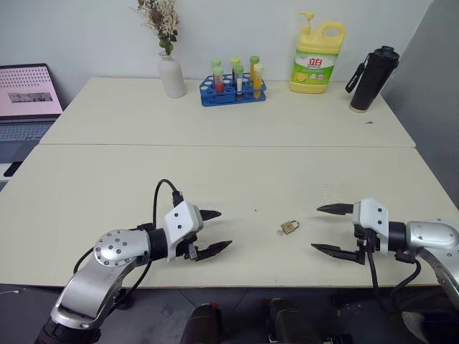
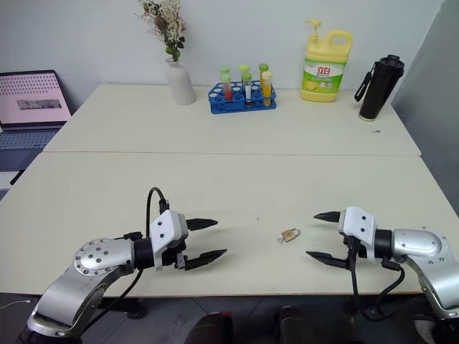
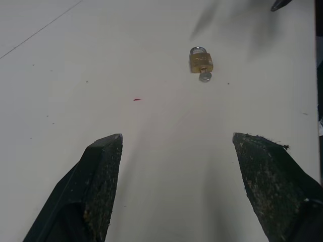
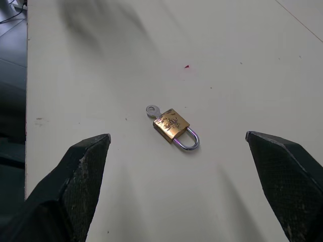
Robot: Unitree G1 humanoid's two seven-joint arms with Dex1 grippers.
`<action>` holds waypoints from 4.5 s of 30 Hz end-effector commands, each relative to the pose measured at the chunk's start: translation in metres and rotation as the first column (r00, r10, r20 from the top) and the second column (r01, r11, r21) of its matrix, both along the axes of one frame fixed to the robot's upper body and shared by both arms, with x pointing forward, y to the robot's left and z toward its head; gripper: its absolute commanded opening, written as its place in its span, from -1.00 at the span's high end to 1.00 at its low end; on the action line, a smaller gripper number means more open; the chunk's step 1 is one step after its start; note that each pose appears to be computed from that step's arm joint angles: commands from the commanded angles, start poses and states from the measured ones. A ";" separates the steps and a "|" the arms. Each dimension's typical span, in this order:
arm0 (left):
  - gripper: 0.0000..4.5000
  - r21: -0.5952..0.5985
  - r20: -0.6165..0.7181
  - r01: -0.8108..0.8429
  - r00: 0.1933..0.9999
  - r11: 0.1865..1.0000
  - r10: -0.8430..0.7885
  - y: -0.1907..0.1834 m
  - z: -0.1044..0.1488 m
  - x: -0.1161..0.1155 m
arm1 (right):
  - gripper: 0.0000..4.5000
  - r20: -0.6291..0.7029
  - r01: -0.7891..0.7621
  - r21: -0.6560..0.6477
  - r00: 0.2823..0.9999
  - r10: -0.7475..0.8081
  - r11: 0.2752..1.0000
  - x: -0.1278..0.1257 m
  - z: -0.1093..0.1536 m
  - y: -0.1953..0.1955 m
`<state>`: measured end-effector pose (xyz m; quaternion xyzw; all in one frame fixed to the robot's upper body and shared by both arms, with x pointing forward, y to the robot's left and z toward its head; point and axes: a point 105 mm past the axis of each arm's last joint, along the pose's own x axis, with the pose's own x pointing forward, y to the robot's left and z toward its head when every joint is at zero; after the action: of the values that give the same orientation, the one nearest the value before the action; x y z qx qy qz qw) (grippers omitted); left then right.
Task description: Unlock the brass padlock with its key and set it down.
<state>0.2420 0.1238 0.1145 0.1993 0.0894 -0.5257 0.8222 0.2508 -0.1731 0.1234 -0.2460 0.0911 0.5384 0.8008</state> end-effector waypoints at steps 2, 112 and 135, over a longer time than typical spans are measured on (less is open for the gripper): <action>-0.62 -0.025 0.035 0.038 0.999 0.999 -0.038 -0.008 0.013 -0.006 | -1.00 0.028 -0.029 -0.005 0.999 0.029 1.000 0.002 0.004 -0.004; 0.99 -0.293 -0.047 0.200 0.974 0.935 -0.224 -0.111 0.086 0.098 | 0.58 0.945 0.169 -0.216 0.285 0.162 0.962 0.052 0.064 0.063; 1.00 0.019 0.513 0.336 0.805 0.942 -0.297 -0.114 0.080 0.096 | 0.58 0.939 0.148 -0.206 0.307 0.153 0.967 0.050 0.063 0.066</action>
<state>0.3393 0.0138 0.1846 0.3141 -0.1617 -0.5919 0.7244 0.3062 -0.1132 0.1729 -0.6234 -0.3009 0.2806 0.6649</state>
